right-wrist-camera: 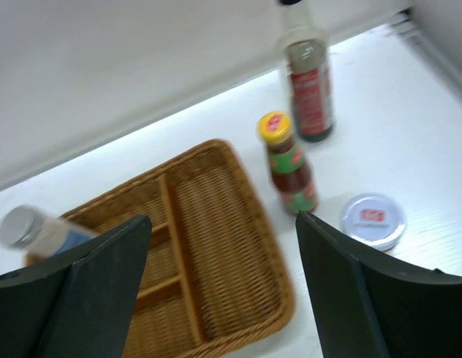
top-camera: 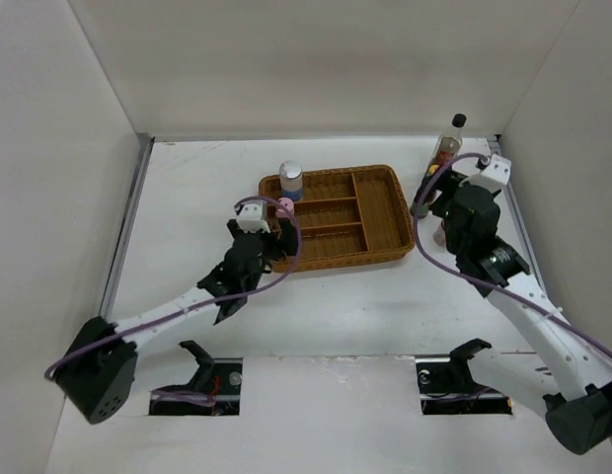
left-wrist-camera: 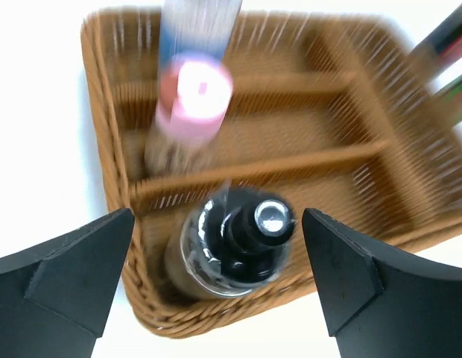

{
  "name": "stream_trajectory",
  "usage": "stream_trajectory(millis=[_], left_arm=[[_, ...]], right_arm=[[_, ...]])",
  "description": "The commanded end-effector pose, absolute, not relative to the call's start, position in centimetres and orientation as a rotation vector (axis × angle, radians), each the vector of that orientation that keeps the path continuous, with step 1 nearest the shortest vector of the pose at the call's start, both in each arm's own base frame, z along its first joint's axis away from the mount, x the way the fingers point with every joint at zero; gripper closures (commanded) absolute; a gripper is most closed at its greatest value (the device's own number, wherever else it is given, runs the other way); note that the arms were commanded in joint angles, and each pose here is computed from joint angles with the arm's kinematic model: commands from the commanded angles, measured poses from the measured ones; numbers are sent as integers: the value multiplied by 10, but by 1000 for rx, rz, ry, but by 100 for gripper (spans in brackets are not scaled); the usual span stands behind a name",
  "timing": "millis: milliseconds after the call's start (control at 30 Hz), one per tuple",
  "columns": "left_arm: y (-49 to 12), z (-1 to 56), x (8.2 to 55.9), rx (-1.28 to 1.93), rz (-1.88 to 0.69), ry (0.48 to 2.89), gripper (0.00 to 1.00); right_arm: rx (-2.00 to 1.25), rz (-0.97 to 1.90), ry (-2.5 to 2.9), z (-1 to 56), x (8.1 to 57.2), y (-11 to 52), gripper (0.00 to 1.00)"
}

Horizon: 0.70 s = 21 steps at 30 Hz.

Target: Organize the condiment bottles

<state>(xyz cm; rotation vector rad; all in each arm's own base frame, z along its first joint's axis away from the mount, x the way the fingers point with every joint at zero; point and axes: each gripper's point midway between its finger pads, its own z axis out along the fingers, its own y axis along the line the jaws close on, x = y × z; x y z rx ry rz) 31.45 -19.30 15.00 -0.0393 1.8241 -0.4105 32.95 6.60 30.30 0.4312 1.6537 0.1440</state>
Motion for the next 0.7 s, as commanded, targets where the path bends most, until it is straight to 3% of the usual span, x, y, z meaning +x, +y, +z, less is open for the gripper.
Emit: stream_trajectory(millis=[0, 167, 400, 667], left_arm=[[-177, 245, 314, -180, -543, 1518, 0], [-114, 281, 305, -406, -464, 1344, 0], [-62, 236, 306, -603, -401, 1295, 0], [-54, 207, 310, -647, -399, 1313, 0]], right_arm=[[426, 50, 1653, 329, 345, 46, 13], [493, -24, 1660, 345, 385, 20, 10], [492, -159, 1739, 330, 463, -3, 5], [482, -183, 1784, 311, 535, -30, 9]])
